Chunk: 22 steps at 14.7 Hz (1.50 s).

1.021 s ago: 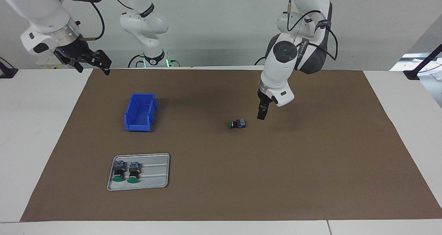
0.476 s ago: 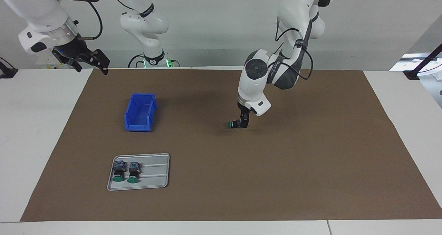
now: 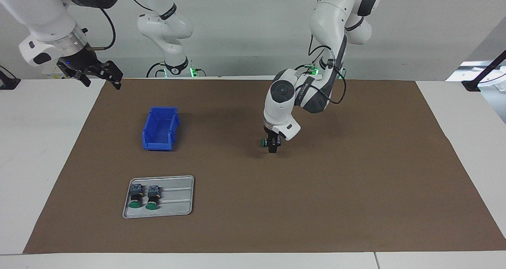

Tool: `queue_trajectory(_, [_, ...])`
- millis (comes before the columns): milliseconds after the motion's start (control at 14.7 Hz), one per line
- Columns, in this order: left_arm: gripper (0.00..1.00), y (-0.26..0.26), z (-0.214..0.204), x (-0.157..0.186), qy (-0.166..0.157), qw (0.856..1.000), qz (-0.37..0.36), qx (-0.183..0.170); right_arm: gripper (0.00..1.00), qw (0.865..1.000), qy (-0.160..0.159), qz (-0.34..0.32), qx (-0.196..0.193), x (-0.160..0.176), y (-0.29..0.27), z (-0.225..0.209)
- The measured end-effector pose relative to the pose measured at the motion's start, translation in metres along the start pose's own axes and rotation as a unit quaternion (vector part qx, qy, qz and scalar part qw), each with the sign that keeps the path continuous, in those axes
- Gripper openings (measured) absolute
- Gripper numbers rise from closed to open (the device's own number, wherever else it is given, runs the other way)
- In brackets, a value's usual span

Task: Place and press button with both arms

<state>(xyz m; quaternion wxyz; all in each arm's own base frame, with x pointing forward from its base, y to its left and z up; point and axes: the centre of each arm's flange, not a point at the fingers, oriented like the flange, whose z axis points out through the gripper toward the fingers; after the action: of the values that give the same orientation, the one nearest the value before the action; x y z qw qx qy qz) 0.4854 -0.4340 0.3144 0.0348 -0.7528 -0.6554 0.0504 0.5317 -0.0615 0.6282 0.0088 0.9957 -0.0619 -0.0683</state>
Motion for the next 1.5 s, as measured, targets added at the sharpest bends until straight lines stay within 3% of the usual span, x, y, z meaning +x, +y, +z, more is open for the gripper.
queue_trajectory(272, [0.97,0.001,0.003,-0.004,-0.006,1.000,-0.009,-0.010,1.00,1.000,0.002,-0.004,0.000,-0.002,-0.003,-0.002])
queue_trajectory(408, [0.92,0.002,0.003,-0.004,-0.005,1.000,-0.010,-0.010,1.00,1.000,0.000,-0.005,0.000,-0.002,-0.004,-0.001])
queue_trajectory(816, [0.92,0.001,0.013,-0.001,-0.002,1.000,-0.011,-0.007,1.00,1.000,-0.001,-0.005,0.000,-0.002,-0.004,0.000])
queue_trajectory(953, [0.80,0.001,0.013,-0.001,-0.003,1.000,-0.011,-0.007,1.00,1.000,-0.001,-0.005,0.000,-0.002,-0.004,0.000])
queue_trajectory(1021, [0.79,0.001,0.013,-0.001,-0.003,1.000,-0.012,-0.008,1.00,1.000,-0.001,-0.005,0.000,-0.002,-0.004,0.000])
queue_trajectory(1157, [0.64,0.001,0.013,-0.001,-0.004,1.000,-0.012,-0.010,1.00,1.000,-0.001,-0.005,0.000,-0.002,-0.004,0.000])
queue_trajectory(1225, [0.64,0.001,0.012,-0.002,-0.005,1.000,-0.013,-0.011,1.00,1.000,-0.001,-0.005,0.000,-0.002,-0.004,0.000])
queue_trajectory(1429, [0.33,0.002,0.012,-0.002,-0.007,1.000,-0.013,-0.013,1.00,1.000,-0.001,-0.005,0.000,-0.002,-0.004,0.000])
queue_trajectory(1497, [0.33,0.002,0.012,-0.002,-0.007,1.000,-0.013,-0.014,1.00,1.000,-0.001,-0.005,0.000,-0.002,-0.004,0.000])
